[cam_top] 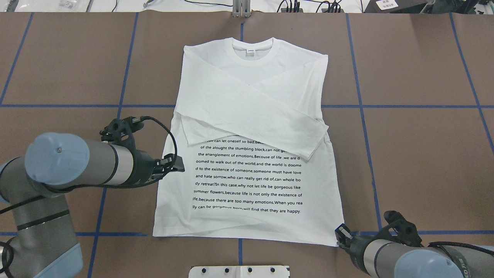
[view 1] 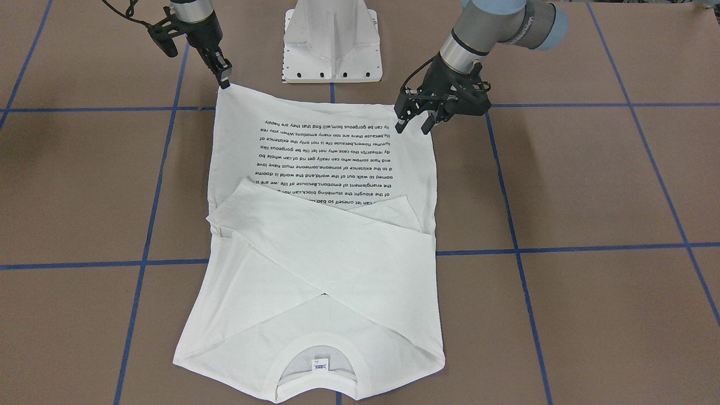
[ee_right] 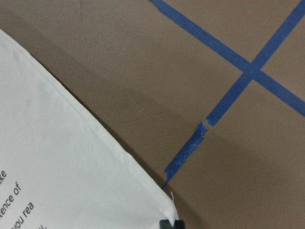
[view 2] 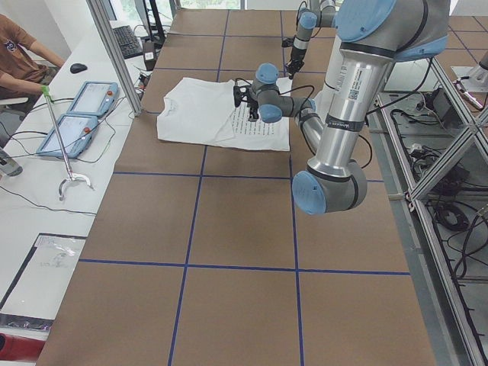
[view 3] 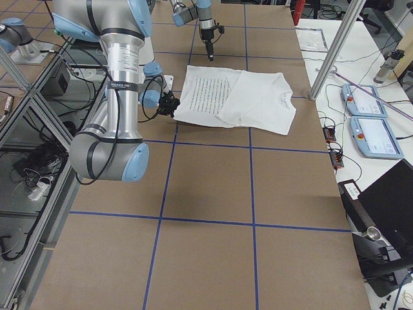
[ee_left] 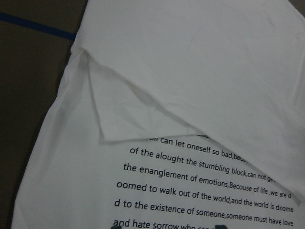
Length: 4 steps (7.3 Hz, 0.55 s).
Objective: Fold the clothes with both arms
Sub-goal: 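Move both grippers to the shirt hem corners nearest the robot, then grasp the hem corners with both grippers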
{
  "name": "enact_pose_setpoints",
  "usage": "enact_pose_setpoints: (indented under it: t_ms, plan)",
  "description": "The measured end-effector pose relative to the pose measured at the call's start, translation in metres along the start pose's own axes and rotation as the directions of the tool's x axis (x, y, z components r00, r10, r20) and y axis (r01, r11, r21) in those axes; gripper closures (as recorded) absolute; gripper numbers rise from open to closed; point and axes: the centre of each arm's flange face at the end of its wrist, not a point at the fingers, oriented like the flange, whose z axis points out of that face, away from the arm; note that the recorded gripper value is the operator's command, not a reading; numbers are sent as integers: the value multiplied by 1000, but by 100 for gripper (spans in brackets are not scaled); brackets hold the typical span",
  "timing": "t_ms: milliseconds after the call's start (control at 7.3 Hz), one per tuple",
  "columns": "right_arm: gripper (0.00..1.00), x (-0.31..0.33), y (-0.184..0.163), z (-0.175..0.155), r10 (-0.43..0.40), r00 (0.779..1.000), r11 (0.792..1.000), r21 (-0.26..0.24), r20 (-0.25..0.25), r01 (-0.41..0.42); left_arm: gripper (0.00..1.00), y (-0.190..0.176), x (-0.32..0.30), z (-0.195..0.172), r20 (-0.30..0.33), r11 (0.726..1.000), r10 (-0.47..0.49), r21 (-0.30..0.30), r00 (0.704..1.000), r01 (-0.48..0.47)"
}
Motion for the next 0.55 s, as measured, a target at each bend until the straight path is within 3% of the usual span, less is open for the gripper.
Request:
enact_pose_setpoints:
  t_ms: [548]
  plan:
    - [100, -2, -4, -1, -2, 1000, 1000, 4, 4, 2, 35, 74, -51, 34, 146, 993, -105, -36, 984, 111]
